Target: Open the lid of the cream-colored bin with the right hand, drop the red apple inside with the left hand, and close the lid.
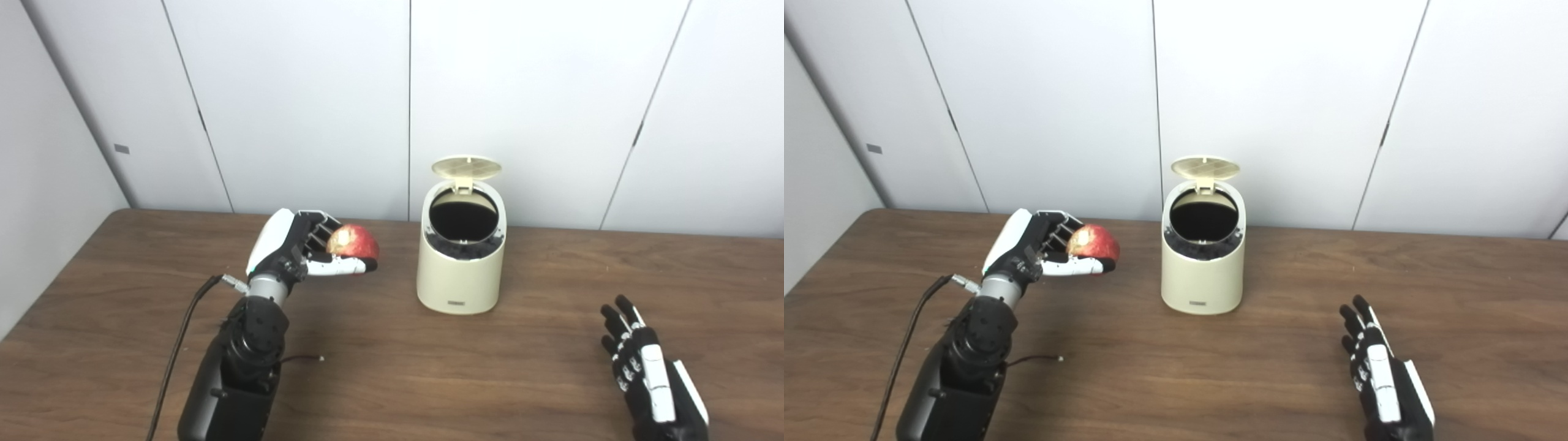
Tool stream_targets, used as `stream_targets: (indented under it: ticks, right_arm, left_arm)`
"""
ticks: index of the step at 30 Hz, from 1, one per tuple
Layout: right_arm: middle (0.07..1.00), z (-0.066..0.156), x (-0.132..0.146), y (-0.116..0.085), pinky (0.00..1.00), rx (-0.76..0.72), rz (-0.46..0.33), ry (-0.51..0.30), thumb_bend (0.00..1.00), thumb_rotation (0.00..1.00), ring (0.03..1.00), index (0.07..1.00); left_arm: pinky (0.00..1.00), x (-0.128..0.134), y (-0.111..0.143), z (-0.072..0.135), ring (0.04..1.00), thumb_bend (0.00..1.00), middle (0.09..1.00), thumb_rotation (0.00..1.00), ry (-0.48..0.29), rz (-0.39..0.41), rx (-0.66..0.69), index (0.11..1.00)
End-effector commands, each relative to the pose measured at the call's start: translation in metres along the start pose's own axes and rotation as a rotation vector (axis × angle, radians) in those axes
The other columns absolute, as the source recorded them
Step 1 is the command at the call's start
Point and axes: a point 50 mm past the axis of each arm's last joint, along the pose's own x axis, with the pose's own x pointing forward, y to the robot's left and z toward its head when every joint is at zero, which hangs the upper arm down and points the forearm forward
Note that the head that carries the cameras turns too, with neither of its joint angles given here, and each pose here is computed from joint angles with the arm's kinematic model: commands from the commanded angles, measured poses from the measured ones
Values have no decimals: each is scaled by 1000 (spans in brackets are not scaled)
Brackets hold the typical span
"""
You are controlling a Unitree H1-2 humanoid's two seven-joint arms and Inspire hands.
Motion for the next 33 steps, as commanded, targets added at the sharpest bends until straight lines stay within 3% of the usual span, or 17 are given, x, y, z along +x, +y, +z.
stream_targets:
  ticks: [1, 17, 27, 33]
  right_arm:
    - [943, 10, 6, -2, 1000, -30, 15, -82, 575, 931, 1000, 959]
    - [951, 1, 5, 3, 1000, -35, 7, -73, 563, 894, 1000, 978]
    - [953, -2, 7, 7, 1000, -44, 7, -78, 571, 915, 1000, 982]
    - [954, -4, 8, 9, 1000, -47, 18, -73, 593, 924, 1000, 987]
  left_arm:
    - [431, 6, 14, 29, 427, 501, 511, 0, -105, 67, -5, 472]
    - [455, -9, 6, 80, 426, 501, 508, 0, -265, 130, 7, 475]
    - [390, -16, 4, 96, 392, 500, 483, 0, -286, 152, 6, 506]
    - [430, -13, -1, 105, 395, 500, 498, 0, -305, 158, 18, 503]
